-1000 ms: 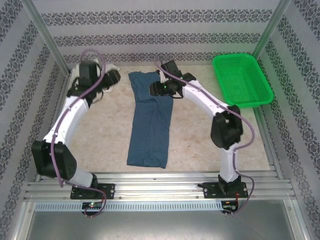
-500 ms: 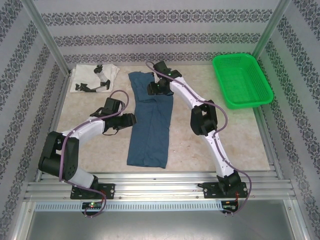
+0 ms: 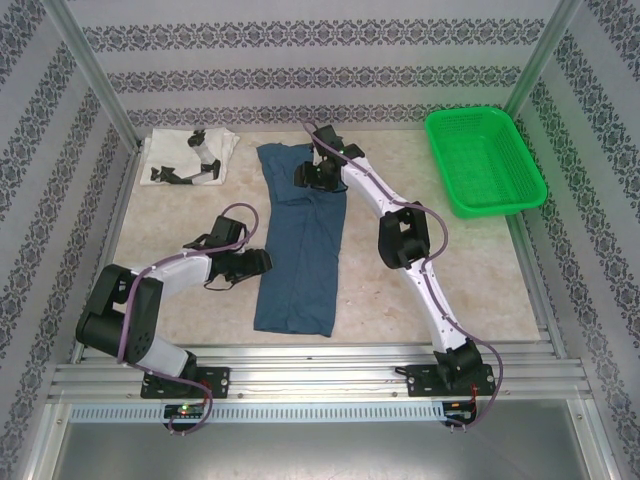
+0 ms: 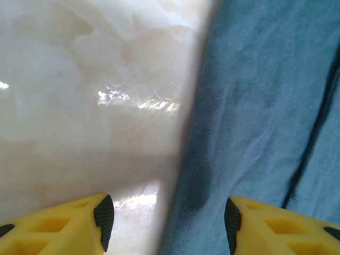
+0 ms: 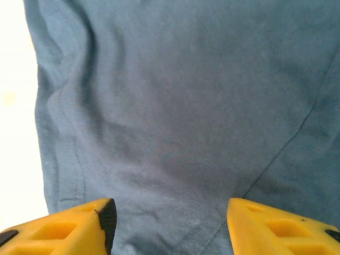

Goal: Fold and stack the t-shirts

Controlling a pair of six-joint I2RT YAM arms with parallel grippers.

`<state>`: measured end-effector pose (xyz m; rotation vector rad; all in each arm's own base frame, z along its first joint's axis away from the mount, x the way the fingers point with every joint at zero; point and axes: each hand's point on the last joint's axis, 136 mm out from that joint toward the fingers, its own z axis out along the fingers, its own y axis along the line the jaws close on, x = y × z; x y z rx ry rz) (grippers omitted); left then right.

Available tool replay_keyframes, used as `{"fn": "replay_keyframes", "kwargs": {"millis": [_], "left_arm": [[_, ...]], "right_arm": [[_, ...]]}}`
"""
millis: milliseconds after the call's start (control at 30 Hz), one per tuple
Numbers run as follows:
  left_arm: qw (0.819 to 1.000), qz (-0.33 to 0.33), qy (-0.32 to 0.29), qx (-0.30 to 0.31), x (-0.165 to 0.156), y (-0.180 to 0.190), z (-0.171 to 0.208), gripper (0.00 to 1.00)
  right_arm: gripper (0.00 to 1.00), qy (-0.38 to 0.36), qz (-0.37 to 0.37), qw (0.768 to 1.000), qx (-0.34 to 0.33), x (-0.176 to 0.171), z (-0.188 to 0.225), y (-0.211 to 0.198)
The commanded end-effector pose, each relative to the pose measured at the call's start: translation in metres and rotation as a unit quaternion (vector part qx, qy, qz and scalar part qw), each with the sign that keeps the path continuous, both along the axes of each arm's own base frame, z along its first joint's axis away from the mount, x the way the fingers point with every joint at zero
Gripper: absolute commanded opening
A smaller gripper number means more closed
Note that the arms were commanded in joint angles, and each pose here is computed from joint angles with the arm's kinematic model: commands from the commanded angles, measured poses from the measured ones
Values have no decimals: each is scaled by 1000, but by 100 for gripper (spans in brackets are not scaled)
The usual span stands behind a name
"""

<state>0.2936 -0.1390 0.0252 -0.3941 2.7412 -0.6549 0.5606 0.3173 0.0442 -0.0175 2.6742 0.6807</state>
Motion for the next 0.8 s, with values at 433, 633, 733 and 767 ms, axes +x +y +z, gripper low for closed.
{"fn": "replay_keyframes", "kwargs": {"millis": [433, 633, 733, 767], "left_arm": [[983, -56, 176, -2, -127, -23, -60, 50], [980, -63, 190, -15, -143, -37, -71, 50], [977, -79, 196, -20, -152, -50, -74, 50], [976, -82, 200, -22, -156, -53, -75, 49]], "right_arm": [[61, 43, -204, 976, 66, 52, -36, -56], [62, 31, -247, 960, 126, 78, -37, -52], [62, 6, -257, 956, 143, 91, -25, -54], [62, -2, -254, 955, 152, 94, -18, -52]]}}
